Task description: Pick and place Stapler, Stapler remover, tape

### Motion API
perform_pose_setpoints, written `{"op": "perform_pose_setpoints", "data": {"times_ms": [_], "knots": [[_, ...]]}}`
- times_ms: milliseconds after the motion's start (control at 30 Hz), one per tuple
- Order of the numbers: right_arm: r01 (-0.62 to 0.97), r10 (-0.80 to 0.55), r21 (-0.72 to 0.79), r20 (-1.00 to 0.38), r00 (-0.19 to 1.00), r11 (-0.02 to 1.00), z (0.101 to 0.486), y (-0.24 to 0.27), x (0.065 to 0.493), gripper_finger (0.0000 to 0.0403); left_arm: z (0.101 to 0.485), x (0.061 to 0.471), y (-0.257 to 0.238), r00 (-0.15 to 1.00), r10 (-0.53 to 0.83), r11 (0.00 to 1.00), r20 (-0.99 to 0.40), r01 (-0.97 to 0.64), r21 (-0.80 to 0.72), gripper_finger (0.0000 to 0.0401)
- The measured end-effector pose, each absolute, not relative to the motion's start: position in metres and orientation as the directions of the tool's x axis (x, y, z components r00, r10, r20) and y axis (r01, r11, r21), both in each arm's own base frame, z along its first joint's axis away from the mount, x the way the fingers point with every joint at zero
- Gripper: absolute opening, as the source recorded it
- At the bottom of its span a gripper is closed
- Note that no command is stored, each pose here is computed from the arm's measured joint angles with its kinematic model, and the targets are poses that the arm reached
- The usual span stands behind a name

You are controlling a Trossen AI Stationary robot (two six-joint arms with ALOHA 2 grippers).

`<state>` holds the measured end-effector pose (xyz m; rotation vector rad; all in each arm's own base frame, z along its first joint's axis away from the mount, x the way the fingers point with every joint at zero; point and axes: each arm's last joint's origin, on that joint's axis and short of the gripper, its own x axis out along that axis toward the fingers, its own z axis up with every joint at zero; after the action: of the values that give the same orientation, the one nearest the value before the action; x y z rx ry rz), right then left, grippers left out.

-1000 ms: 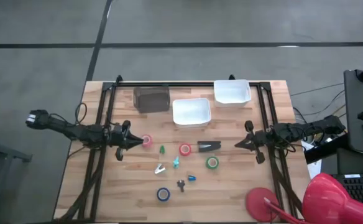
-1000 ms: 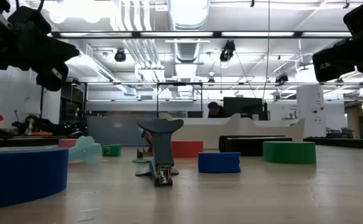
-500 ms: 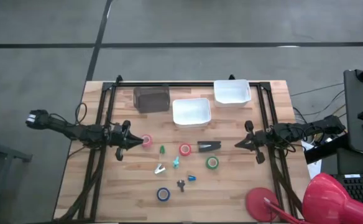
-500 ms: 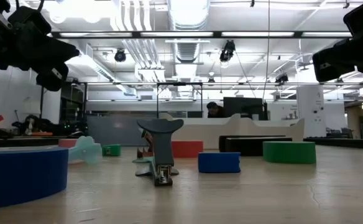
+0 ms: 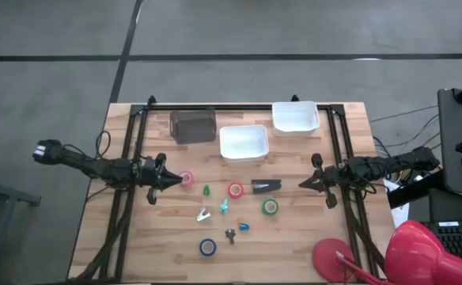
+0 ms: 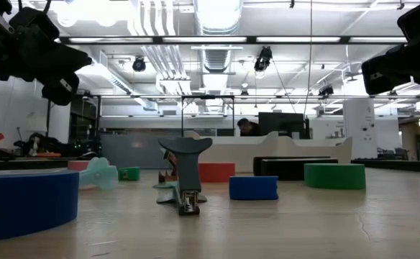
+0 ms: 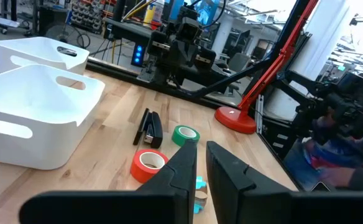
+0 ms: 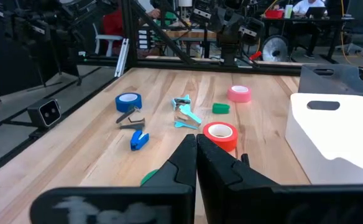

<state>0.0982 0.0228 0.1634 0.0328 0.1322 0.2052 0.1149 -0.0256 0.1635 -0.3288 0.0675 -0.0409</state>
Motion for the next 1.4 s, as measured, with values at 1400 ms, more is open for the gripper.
{"op": "perform_pose_setpoints", "data": {"times_ms": [1400], "knots": [[0.138,0.08,0.644,-0.298,0.951,0.753,0.147,0.032,0.125,0.0012,0.163,0.115,-0.026,0.997,-0.051,0.946,-0.065,0.028,-0.323,0.0039]]}}
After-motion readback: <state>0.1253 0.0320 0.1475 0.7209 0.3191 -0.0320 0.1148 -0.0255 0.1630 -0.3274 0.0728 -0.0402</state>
